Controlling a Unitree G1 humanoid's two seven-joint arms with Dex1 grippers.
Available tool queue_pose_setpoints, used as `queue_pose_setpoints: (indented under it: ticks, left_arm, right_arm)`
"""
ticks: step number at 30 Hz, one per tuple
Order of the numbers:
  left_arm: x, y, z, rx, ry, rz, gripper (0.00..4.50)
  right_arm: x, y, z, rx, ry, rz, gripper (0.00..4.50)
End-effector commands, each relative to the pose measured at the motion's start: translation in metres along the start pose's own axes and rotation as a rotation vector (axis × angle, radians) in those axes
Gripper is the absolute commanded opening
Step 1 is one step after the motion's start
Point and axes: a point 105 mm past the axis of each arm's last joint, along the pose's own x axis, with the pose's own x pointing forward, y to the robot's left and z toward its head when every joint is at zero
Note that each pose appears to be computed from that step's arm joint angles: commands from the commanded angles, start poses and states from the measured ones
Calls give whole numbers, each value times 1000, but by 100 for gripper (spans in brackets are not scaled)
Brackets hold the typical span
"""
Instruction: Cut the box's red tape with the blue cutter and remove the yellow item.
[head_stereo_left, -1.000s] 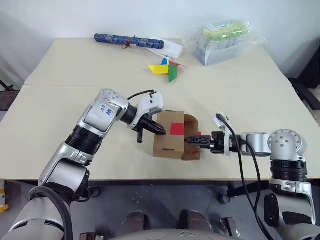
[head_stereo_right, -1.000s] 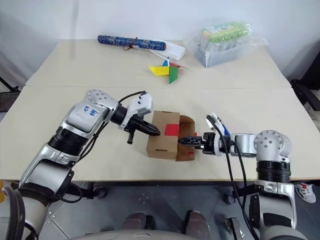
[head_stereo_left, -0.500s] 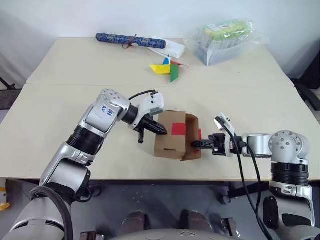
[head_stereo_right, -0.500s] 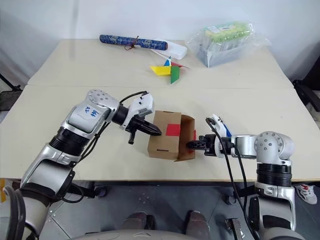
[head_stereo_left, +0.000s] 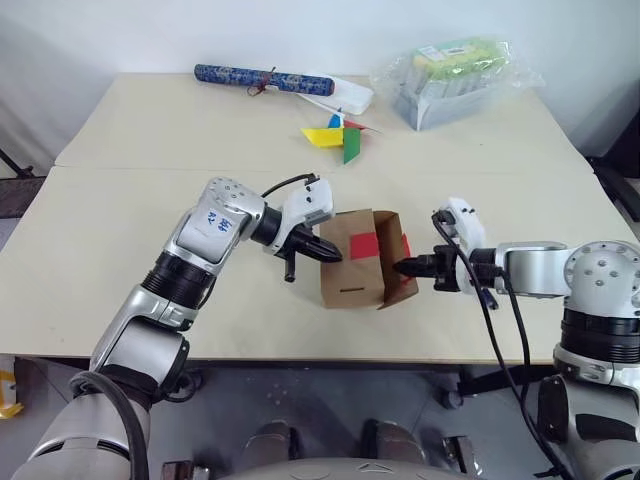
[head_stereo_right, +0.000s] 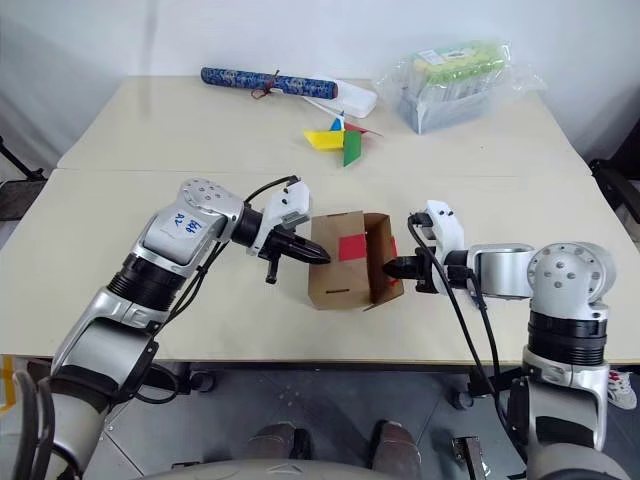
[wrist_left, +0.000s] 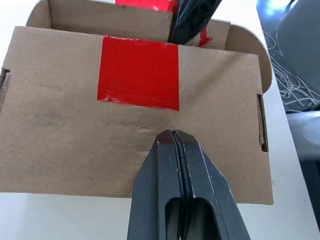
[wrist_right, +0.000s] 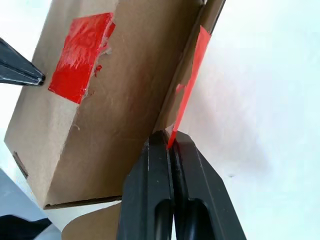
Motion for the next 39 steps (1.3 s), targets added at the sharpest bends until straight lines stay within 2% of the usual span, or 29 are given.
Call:
queue_pose_setpoints:
  ticks: [1, 8, 16, 25, 30, 34, 39]
  left_arm:
    - [10, 4, -33, -83, 93, 38, 0]
    - [13, 7, -31, -92, 70, 54, 0]
    - [16, 10, -30, -102, 49, 72, 0]
    - [15, 14, -28, -111, 32, 96, 0]
    - [-6, 25, -27, -146, 4, 150, 0]
    - [-40, 39, -26, -195, -38, 216, 0]
    - [-74, 47, -1, -242, -160, 230, 0]
  right_arm:
    - [-19, 19, 24, -115, -74, 0, 1]
    - [-30, 47, 35, -191, -84, 8, 1]
    - [-32, 70, 33, -233, -69, 13, 1]
    - [-30, 74, 35, -255, -52, 25, 1]
    - [-29, 68, 33, -251, -20, -1, 1]
    - [-29, 64, 35, -246, -11, -27, 1]
    - [-31, 60, 37, -253, 1, -51, 1]
